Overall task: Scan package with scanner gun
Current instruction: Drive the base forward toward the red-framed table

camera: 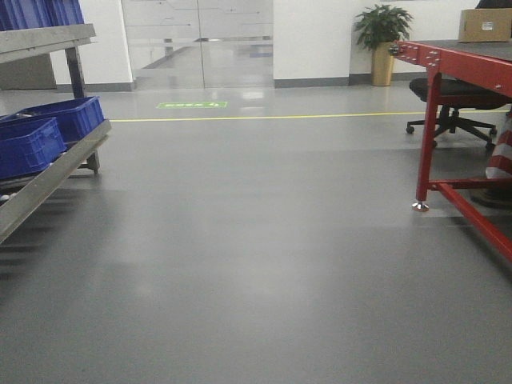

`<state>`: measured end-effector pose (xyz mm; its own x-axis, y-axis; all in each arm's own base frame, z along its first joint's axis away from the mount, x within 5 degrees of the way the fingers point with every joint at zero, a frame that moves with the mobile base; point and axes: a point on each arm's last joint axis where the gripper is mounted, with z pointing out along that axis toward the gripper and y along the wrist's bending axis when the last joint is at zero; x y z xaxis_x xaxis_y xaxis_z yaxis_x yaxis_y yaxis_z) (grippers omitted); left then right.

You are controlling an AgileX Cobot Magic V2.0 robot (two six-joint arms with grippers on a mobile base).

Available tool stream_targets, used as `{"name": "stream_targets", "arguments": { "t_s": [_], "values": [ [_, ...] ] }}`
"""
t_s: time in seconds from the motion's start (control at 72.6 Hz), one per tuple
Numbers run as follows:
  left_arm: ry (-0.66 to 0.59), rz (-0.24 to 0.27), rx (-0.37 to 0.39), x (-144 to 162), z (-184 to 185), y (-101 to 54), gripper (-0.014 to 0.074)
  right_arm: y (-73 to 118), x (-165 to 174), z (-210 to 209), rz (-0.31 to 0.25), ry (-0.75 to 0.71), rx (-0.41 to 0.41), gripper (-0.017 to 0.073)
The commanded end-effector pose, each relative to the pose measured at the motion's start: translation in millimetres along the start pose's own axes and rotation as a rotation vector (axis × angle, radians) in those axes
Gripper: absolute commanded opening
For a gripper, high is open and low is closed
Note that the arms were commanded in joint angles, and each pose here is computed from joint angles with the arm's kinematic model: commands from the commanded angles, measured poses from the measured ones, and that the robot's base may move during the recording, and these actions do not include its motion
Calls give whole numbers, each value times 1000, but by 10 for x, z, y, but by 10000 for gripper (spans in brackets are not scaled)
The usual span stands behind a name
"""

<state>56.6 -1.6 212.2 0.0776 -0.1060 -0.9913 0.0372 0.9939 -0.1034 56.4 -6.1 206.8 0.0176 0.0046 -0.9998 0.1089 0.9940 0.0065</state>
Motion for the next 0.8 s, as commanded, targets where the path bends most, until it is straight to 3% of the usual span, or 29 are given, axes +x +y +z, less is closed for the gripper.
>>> {"name": "stream_targets", "arguments": {
  "t_s": [0.0, 0.785],
  "values": [
    [-23, -3, 7, -25, -4, -5, -111, -2, -17, -3, -7, -19, 4, -164],
    [-23, -3, 7, -25, -4, -5, -111, -2, -17, -3, -7, -19, 4, -164]
  ]
}}
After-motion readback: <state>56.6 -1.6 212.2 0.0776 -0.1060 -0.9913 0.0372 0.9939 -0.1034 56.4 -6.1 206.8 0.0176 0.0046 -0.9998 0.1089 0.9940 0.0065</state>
